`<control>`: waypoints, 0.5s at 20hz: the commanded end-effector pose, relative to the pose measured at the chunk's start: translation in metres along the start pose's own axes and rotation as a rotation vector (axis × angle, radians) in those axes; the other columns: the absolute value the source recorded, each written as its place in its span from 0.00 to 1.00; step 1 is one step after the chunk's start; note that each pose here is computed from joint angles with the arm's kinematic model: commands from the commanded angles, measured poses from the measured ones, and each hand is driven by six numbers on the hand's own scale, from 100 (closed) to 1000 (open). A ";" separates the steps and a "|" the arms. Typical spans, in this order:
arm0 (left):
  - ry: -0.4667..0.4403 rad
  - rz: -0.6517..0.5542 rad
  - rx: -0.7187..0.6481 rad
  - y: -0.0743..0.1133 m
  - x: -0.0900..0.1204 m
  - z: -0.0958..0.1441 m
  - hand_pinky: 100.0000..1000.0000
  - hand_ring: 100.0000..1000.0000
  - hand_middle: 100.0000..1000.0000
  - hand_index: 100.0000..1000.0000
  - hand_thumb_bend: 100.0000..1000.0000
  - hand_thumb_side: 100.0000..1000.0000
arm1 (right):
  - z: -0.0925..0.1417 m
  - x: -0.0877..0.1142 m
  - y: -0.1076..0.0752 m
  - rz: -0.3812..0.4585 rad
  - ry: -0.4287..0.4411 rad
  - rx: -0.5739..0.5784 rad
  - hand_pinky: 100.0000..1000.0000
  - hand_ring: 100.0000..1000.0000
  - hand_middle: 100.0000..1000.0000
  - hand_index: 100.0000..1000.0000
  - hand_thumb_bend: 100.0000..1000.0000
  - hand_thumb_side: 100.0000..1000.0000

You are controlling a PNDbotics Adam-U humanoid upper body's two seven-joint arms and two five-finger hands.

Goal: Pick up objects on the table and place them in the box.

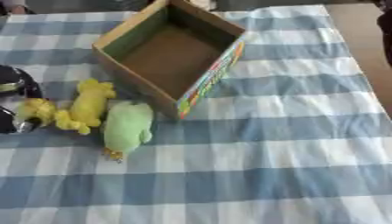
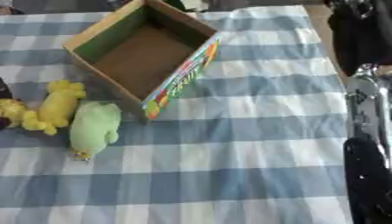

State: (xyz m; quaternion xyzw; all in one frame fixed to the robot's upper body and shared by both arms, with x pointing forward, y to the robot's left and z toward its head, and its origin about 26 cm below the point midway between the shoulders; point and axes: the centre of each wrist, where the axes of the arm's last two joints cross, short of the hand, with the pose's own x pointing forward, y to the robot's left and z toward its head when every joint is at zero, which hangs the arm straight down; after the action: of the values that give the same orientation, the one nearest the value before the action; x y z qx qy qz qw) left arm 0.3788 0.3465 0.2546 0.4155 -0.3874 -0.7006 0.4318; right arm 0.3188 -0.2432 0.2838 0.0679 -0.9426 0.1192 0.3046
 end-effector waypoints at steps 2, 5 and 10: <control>0.010 -0.005 0.033 0.007 -0.005 0.005 0.48 0.62 0.52 0.60 0.13 0.14 | -0.002 0.005 -0.003 0.009 -0.013 -0.003 0.80 0.77 0.44 0.80 0.00 0.44; -0.001 0.003 0.060 0.009 -0.003 0.006 0.46 0.59 0.49 0.57 0.04 0.13 | -0.002 0.004 -0.003 0.008 -0.011 -0.006 0.80 0.77 0.44 0.80 0.00 0.44; -0.025 0.024 0.127 0.019 0.000 0.013 0.40 0.53 0.44 0.55 0.00 0.12 | -0.002 0.004 -0.003 0.008 -0.008 -0.008 0.80 0.77 0.44 0.80 0.00 0.44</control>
State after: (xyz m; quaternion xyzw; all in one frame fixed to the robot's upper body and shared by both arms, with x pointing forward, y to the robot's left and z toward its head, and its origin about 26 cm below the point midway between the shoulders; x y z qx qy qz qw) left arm 0.3772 0.3400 0.2575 0.4086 -0.4299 -0.6861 0.4212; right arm 0.3192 -0.2437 0.2832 0.0667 -0.9419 0.1166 0.3080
